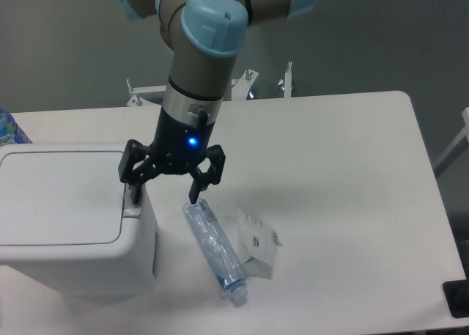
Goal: Open the trash can
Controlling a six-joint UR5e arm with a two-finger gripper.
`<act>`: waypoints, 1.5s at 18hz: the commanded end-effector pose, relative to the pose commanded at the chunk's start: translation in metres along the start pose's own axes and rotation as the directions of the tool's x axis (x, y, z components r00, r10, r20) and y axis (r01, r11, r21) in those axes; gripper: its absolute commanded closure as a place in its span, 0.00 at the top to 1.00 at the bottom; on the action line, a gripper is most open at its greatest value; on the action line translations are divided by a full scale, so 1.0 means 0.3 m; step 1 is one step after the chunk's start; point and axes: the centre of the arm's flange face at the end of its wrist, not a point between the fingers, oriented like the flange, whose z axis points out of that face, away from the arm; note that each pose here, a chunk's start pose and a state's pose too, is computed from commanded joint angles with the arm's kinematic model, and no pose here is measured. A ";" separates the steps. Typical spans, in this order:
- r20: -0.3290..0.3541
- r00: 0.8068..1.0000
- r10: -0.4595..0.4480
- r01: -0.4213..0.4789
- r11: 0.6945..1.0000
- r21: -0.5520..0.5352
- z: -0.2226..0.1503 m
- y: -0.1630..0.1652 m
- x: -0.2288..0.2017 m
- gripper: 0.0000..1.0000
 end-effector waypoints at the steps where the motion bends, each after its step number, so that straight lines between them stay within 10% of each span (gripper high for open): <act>1: 0.000 1.000 0.001 -0.001 1.000 -0.001 0.001 0.001 0.003 1.00; 19: -0.001 1.000 0.002 -0.002 1.000 -0.002 0.008 -0.002 0.000 1.00; 27: 0.018 1.000 0.019 -0.021 0.993 0.116 -0.177 -0.106 -0.007 1.00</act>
